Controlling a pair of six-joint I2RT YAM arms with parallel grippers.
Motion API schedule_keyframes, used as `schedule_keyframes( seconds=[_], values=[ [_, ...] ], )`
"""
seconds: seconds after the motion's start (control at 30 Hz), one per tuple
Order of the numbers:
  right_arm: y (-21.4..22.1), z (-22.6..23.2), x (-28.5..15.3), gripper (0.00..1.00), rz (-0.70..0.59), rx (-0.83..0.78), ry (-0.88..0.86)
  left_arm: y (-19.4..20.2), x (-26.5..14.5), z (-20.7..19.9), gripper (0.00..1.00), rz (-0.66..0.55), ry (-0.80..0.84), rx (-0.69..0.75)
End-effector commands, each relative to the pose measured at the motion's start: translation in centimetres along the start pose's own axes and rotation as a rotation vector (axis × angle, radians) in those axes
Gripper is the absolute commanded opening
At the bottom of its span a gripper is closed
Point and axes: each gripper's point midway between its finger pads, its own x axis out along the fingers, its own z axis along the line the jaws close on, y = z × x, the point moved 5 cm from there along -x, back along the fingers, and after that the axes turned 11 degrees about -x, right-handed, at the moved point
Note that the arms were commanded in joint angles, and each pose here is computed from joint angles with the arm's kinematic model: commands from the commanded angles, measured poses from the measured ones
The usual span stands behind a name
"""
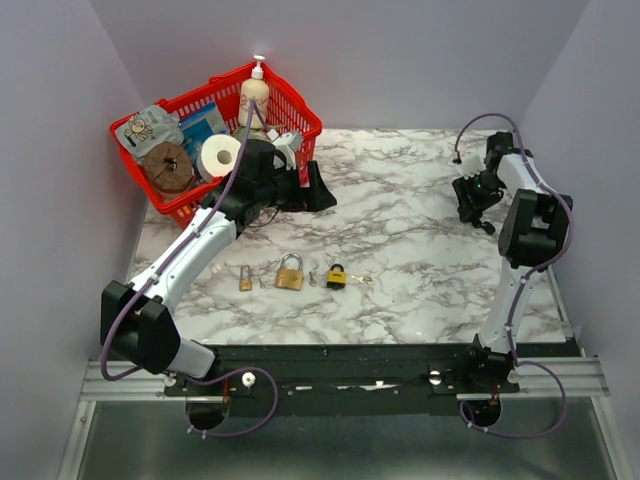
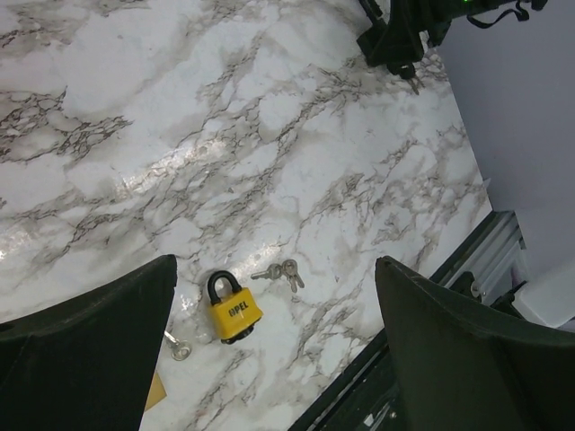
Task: Lock with the key
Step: Pick up the lock from the center of the board.
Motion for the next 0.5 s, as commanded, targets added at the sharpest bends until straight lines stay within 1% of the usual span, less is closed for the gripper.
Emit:
schedule_keyframes(
  seconds=[0.0,0.03,0.13,0.27,0.33,0.43,0.47],
  values=[
    [-1.5,6.8,-0.1,0.33,-0.023,-0.198,-0.054,-0.2,-1.0,-0.4,0.99,-0.024,0.014,0.002],
    [-1.6,9.0,-0.5,0.33,-0.036,-0.238,-0.063,-0.1,-1.2,-0.4,0.99,-0.025,0.013,-0.002],
    [-2.7,13.5,-1.5,0.33,-0.094,-0.318,-0.119,0.2,-1.5,-0.2,0.99,-0.03,0.009,0.0],
    [-0.8,18.7,-1.1,0.33,-0.077,-0.412,-0.212,0.5,-1.9,0.2,0.99,-0.037,0.001,-0.011],
    [-0.7,20.4,-1.0,0.33,-0.096,-0.474,-0.229,0.6,-2.1,0.3,0.99,-0.039,0.0,-0.017],
    [-0.1,21.9,-1.1,0.38,-0.114,-0.547,-0.238,0.7,-2.2,0.5,0.99,-0.045,-0.004,-0.025],
    [-0.1,22.1,-1.1,0.48,-0.117,-0.554,-0.235,0.7,-2.3,0.6,0.99,-0.048,-0.006,-0.023]
  ],
)
